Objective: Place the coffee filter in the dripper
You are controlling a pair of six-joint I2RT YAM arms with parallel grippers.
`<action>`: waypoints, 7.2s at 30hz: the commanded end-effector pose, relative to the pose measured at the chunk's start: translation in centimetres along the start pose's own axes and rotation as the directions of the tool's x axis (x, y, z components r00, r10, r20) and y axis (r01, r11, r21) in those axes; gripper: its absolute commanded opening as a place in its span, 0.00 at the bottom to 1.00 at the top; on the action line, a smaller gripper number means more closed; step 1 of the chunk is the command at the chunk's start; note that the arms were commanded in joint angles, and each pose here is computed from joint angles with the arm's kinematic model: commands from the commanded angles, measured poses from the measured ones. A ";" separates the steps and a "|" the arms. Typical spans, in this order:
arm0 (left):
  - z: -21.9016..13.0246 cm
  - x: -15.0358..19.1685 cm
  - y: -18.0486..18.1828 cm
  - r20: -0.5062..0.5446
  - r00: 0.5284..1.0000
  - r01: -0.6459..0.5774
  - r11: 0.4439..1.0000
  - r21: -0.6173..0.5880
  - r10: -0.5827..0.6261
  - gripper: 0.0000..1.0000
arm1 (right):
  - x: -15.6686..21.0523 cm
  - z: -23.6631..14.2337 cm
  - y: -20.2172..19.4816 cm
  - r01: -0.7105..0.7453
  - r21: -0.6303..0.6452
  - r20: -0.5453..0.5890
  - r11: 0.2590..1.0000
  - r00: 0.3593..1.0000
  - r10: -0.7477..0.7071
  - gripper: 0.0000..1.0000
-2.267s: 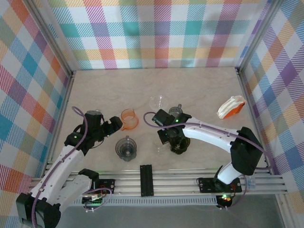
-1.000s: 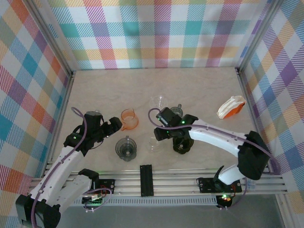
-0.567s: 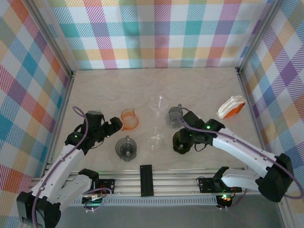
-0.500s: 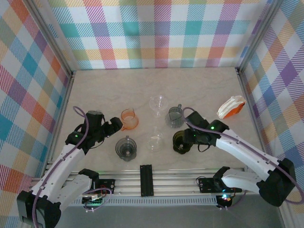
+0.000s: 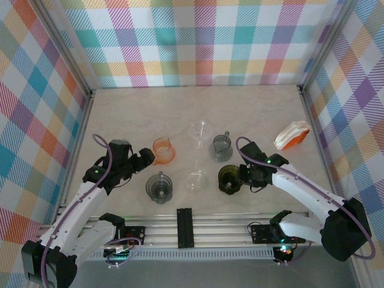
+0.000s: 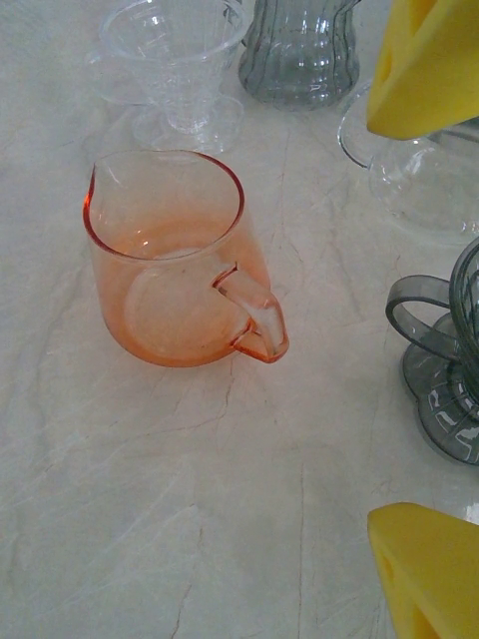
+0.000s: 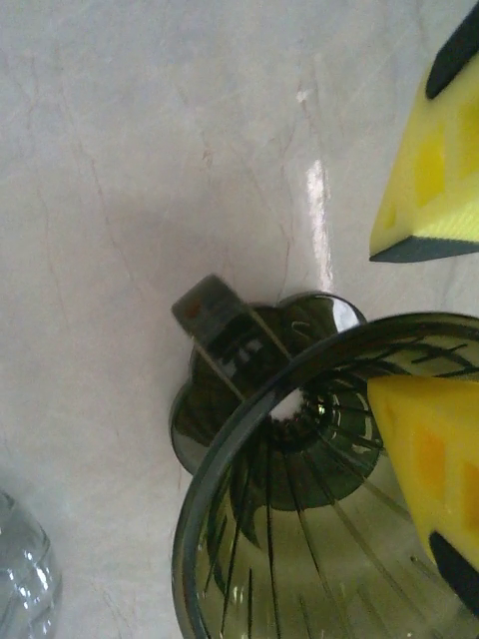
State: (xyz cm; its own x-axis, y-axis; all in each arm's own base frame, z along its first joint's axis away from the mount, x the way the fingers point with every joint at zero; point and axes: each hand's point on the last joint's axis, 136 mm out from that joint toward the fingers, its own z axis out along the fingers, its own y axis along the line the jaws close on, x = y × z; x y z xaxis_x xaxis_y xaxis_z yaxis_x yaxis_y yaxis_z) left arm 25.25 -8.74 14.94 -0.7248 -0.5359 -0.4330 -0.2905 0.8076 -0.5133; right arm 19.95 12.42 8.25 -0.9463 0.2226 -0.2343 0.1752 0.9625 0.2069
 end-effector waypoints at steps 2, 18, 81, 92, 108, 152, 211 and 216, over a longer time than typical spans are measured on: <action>0.2 0.4 0.4 -0.004 1.000 0.002 1.000 -0.014 -0.002 0.94 | -0.3 0.6 0.5 -0.004 -0.030 -0.010 1.000 1.000 0.004 0.28; 0.0 0.2 0.1 -0.007 1.000 -0.005 1.000 -0.012 0.005 0.94 | -3.1 -4.2 -0.1 0.027 -0.056 0.114 0.998 0.993 -0.021 0.00; 0.0 0.0 0.6 0.015 1.000 0.001 1.000 -0.031 -0.001 1.00 | -9.6 -8.6 7.5 0.185 -0.116 0.285 0.976 0.947 -0.145 0.72; 0.7 0.9 0.6 -0.019 1.000 -0.012 1.000 -0.004 0.012 1.00 | -19.5 -6.7 -5.2 -0.299 -0.080 0.395 0.951 0.866 0.306 0.60; 2.0 1.8 0.9 -0.048 0.999 -0.019 1.000 0.013 0.019 1.00 | -25.5 -5.2 -17.8 -0.538 0.058 0.461 0.841 0.762 0.455 0.74; 2.4 1.4 1.1 -0.045 0.999 0.006 1.000 -0.022 -0.007 1.00 | -29.6 3.0 -19.8 -0.395 0.118 0.198 0.911 0.909 0.368 0.72; 1.3 0.5 0.2 -0.032 0.999 0.035 0.999 -0.012 -0.035 1.00 | -31.6 -5.3 0.4 0.102 -0.060 0.450 0.993 0.891 -0.064 0.75; 1.8 1.1 0.5 -0.039 0.998 0.046 0.999 0.002 -0.046 1.00 | -28.3 -4.0 1.8 0.029 -0.175 0.303 0.984 0.953 0.026 0.53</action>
State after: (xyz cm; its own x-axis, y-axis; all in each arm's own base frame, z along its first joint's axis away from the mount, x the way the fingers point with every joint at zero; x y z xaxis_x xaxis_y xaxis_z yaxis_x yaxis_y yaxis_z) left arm 25.67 -9.21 13.06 -0.7372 -0.5527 -0.3886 -0.3215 0.7928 -0.5177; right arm 47.66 5.20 21.63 -0.7421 0.2143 -0.6352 0.0537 0.9635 0.2623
